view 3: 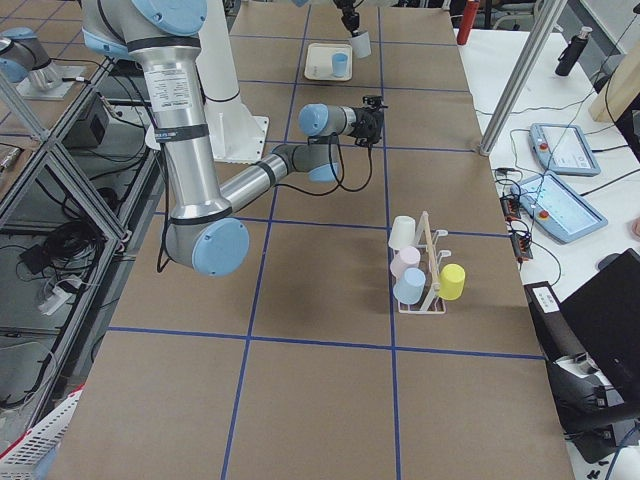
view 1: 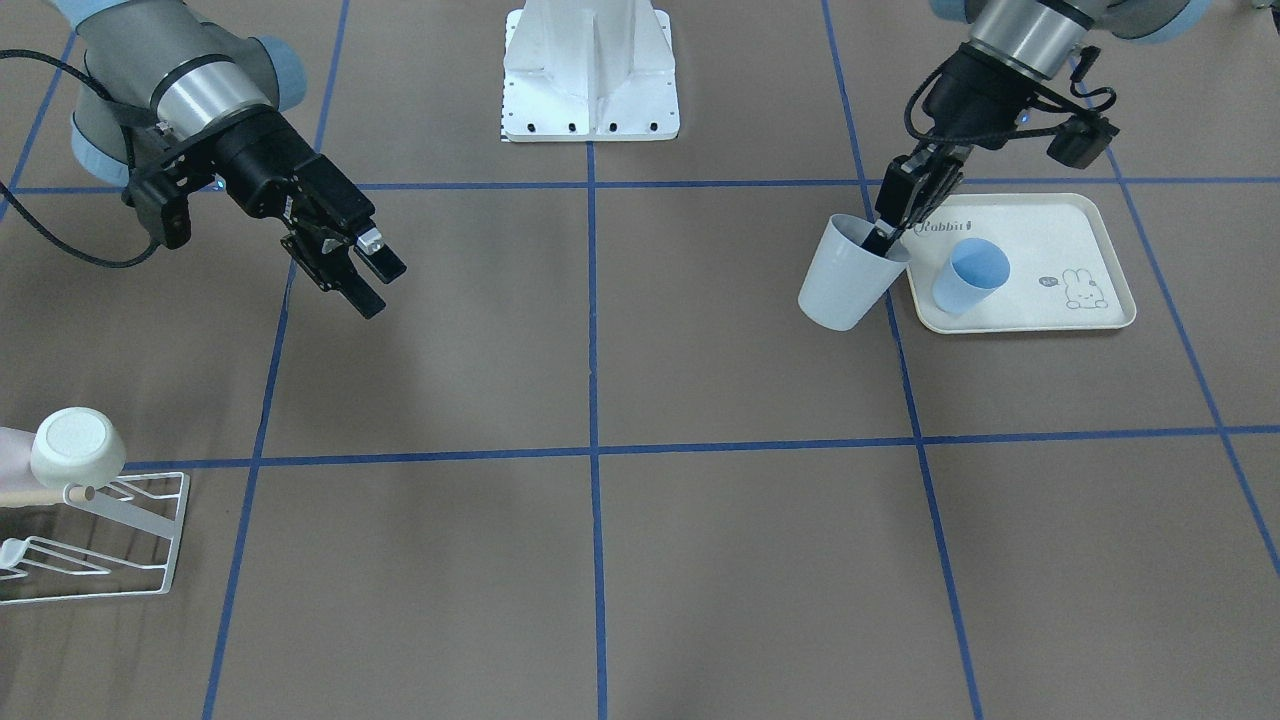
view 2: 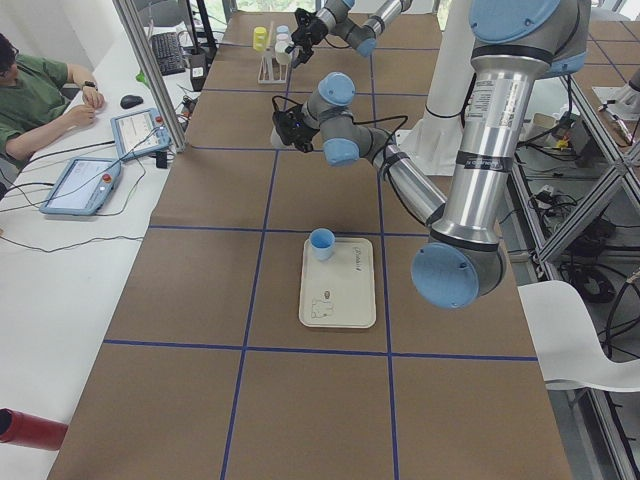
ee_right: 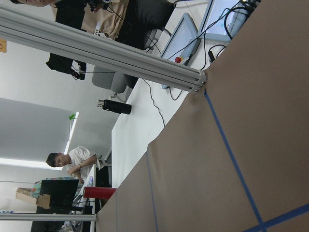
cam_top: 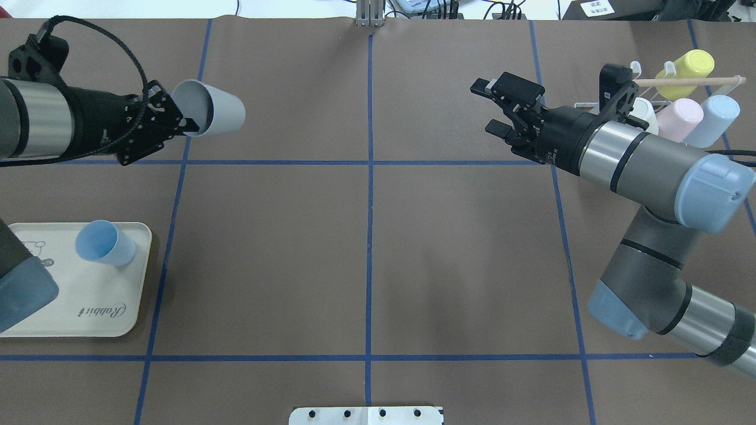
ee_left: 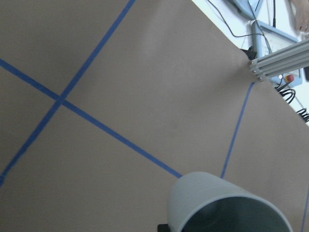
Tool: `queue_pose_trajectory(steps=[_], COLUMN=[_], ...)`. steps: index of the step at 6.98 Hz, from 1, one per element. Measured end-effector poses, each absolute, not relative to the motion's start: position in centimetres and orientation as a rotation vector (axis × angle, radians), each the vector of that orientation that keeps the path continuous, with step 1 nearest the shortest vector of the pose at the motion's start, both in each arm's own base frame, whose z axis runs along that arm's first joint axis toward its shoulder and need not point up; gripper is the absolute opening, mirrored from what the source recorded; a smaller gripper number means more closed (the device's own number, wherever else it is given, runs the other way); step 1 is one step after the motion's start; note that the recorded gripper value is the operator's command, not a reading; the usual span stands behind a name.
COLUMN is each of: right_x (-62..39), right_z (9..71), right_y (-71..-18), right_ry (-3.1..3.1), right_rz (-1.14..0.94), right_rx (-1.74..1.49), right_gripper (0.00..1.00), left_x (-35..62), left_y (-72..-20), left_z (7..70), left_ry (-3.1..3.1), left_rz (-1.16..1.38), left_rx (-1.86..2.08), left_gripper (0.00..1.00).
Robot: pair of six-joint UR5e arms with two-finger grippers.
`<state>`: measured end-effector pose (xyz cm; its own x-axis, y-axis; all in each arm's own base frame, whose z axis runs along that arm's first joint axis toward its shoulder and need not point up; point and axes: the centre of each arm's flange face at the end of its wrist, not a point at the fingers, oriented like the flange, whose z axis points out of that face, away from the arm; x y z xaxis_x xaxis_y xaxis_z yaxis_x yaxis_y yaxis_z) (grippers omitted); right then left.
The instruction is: Transfer IKEA cup to right arm and place on rack
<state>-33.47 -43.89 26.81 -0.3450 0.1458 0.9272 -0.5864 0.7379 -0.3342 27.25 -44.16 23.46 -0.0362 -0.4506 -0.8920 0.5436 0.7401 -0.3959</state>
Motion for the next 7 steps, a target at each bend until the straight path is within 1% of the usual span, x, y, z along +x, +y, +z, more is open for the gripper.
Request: queue_pose_trajectory(steps=[1, 3, 5, 7], right_x=[-33.6, -33.7, -34.3, -35.0], right_z=[25.6, 23.0, 20.0, 18.7], right_y=[-43.6, -43.1, -42.8, -42.4], right_ry=[-1.828, -1.923, -1.996, -2.023], right_rz=[0.8, 0.815, 0.818, 0.804], right_rx=[0.303, 0.238, 0.18, 0.154], right_gripper=[1.0, 1.0, 1.0, 1.0], left_x=[28.0, 28.7, 30.6, 33.0], left_y=[-44.3, -44.0, -42.6, -42.0], left_z=[22.1, 21.9, 23.1, 24.7], left_ry=[1.517, 1.821, 2.035, 2.144], left_rz=[-0.875, -0.975, -0.966, -0.911], left_rx=[0.06, -0.032, -0.103, -0.139], left_gripper=[0.0, 0.0, 0.0, 0.0])
